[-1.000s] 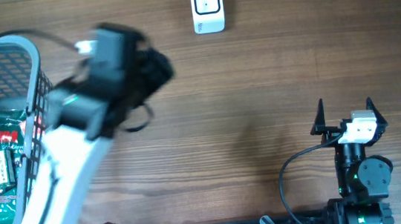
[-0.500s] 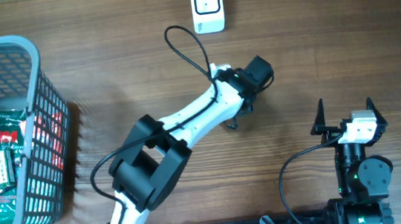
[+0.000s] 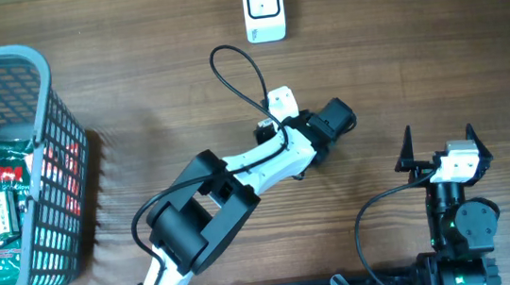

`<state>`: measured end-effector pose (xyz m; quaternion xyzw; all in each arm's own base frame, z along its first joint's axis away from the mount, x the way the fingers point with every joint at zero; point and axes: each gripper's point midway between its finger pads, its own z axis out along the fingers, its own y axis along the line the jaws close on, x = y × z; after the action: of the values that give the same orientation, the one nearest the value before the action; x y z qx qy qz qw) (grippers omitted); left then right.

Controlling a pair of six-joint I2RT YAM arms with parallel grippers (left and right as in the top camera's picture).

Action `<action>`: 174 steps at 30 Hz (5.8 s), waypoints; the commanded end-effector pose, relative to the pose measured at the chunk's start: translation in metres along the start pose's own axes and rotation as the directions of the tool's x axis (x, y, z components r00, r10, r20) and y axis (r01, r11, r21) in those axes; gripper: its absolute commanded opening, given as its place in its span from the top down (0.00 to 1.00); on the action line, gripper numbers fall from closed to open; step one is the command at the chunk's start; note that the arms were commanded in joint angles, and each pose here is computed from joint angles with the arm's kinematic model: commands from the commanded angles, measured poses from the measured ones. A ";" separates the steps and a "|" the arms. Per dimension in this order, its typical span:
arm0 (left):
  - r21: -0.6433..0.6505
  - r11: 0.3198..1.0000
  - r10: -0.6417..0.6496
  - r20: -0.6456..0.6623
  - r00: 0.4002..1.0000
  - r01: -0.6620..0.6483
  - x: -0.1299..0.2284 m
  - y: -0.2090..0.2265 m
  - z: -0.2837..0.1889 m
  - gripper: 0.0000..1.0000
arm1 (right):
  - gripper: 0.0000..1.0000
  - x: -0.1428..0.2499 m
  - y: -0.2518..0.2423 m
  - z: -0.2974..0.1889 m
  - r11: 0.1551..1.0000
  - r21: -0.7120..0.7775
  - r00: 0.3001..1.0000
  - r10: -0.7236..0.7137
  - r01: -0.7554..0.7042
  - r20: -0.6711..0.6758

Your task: Scan the item barcode

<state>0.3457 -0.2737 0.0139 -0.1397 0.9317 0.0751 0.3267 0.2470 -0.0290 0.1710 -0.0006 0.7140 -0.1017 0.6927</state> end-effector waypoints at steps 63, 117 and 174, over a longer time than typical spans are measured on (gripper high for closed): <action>-0.580 0.282 -0.957 -0.118 0.264 0.765 -0.064 0.473 0.078 0.61 | 0.00 -0.001 -0.003 0.000 1.000 0.016 1.000 -0.012 0.012 0.003; 0.066 0.994 -0.058 -0.305 0.951 0.082 -0.026 0.123 -0.053 0.00 | 0.00 -0.001 -0.003 0.000 1.000 0.016 1.000 -0.012 0.012 0.003; 0.678 0.683 0.710 -0.529 0.465 -0.272 0.082 0.099 -0.101 0.00 | 0.00 -0.001 -0.003 0.000 1.000 0.016 1.000 -0.012 0.012 0.003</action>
<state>0.1862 -0.1854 0.0196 0.1640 0.9771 -0.0596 -0.1214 0.2470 -0.0290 0.1710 -0.0018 0.7140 -0.1029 0.6926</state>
